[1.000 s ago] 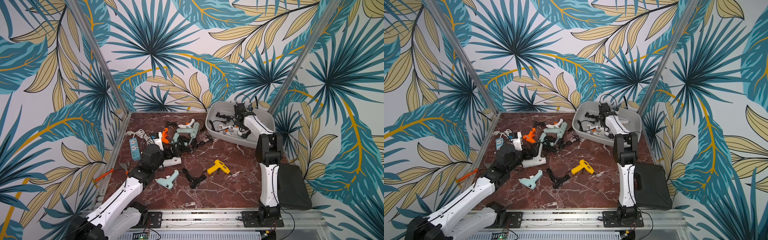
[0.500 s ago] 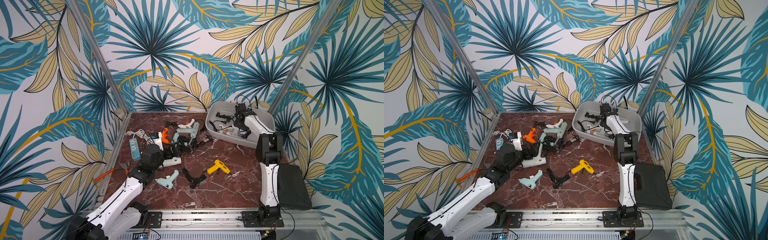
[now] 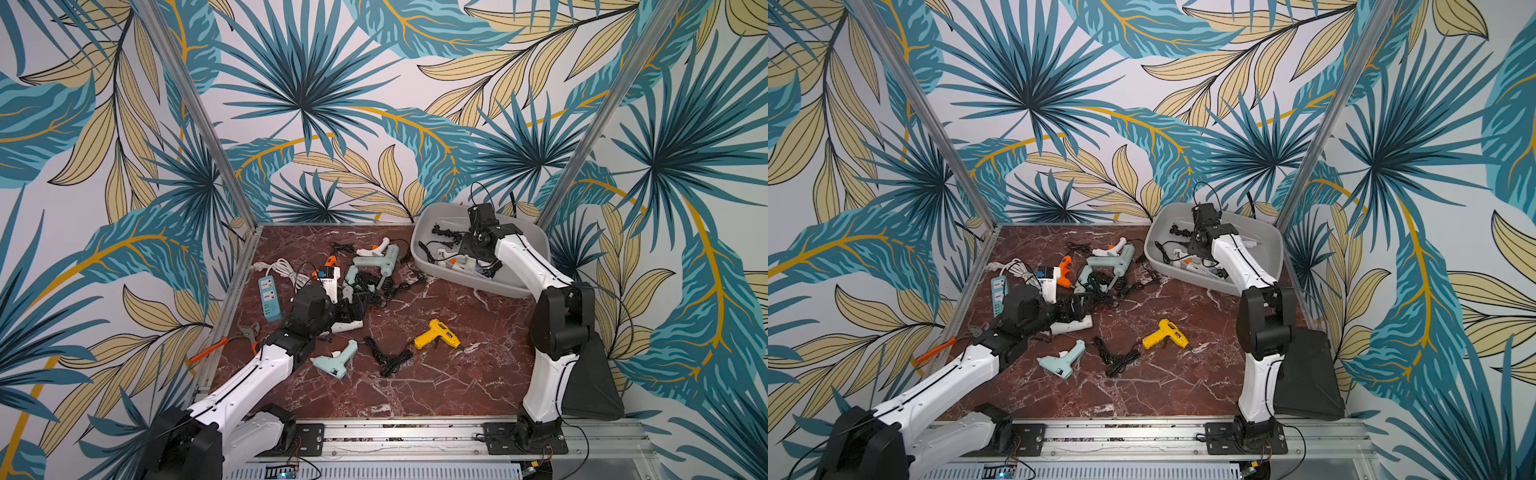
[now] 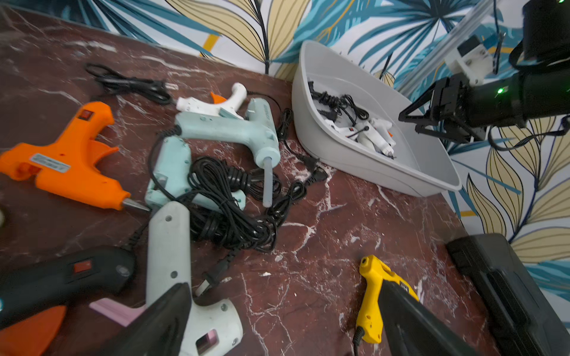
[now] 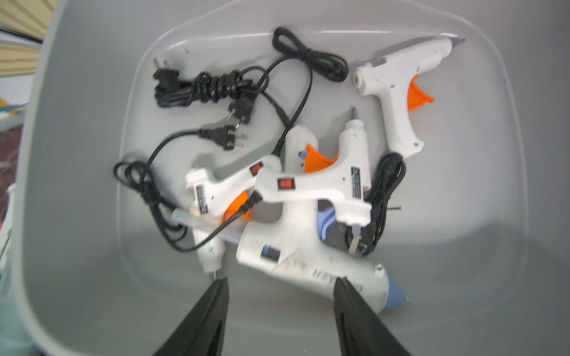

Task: Put the hot melt glue gun into the storage box
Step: Place the hot melt adhesive gun in the storage box, then pick up the hot melt adhesive gun from the center of the board.

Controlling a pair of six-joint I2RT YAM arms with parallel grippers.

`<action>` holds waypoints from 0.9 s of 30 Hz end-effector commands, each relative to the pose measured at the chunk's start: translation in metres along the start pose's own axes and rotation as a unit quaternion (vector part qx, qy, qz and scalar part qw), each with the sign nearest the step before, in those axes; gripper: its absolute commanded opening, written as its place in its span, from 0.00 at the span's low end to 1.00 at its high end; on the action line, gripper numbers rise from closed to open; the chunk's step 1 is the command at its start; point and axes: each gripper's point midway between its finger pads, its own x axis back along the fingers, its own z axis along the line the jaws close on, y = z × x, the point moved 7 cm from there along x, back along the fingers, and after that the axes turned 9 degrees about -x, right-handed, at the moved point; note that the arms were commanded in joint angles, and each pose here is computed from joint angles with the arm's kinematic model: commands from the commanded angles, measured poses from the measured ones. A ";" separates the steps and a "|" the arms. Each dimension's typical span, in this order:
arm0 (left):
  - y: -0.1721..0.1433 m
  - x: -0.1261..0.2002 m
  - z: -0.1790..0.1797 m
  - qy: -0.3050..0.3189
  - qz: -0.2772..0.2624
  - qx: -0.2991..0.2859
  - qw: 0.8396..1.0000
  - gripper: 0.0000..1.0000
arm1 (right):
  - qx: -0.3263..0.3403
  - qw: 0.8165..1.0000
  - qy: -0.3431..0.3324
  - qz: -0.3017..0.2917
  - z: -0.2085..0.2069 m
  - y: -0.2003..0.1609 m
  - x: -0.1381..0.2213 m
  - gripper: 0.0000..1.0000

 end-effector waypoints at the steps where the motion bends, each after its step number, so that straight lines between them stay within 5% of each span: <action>1: 0.008 -0.010 -0.028 -0.080 0.009 -0.050 0.996 1.00 | 0.027 0.998 0.025 0.058 -0.001 -0.041 0.001 0.58; 7: -0.018 -0.045 -0.062 -0.128 0.085 -0.121 0.981 1.00 | 0.020 0.987 0.063 0.143 -0.024 -0.111 0.015 0.58; 12: -0.045 -0.073 -0.087 -0.150 0.156 -0.192 0.957 0.90 | 0.001 0.985 0.054 0.163 -0.056 -0.146 0.029 0.58; 15: -0.062 -0.090 -0.102 -0.149 0.197 -0.238 0.939 0.80 | -0.002 0.986 0.044 0.159 -0.069 -0.155 0.036 0.59; 22: -0.096 -0.115 -0.121 -0.138 0.297 -0.304 0.894 0.73 | -0.013 0.986 0.046 0.158 -0.078 -0.160 0.048 0.60; 27: -0.111 -0.126 -0.120 -0.120 0.328 -0.315 0.882 0.72 | -0.015 0.987 0.053 0.152 -0.076 -0.158 0.052 0.60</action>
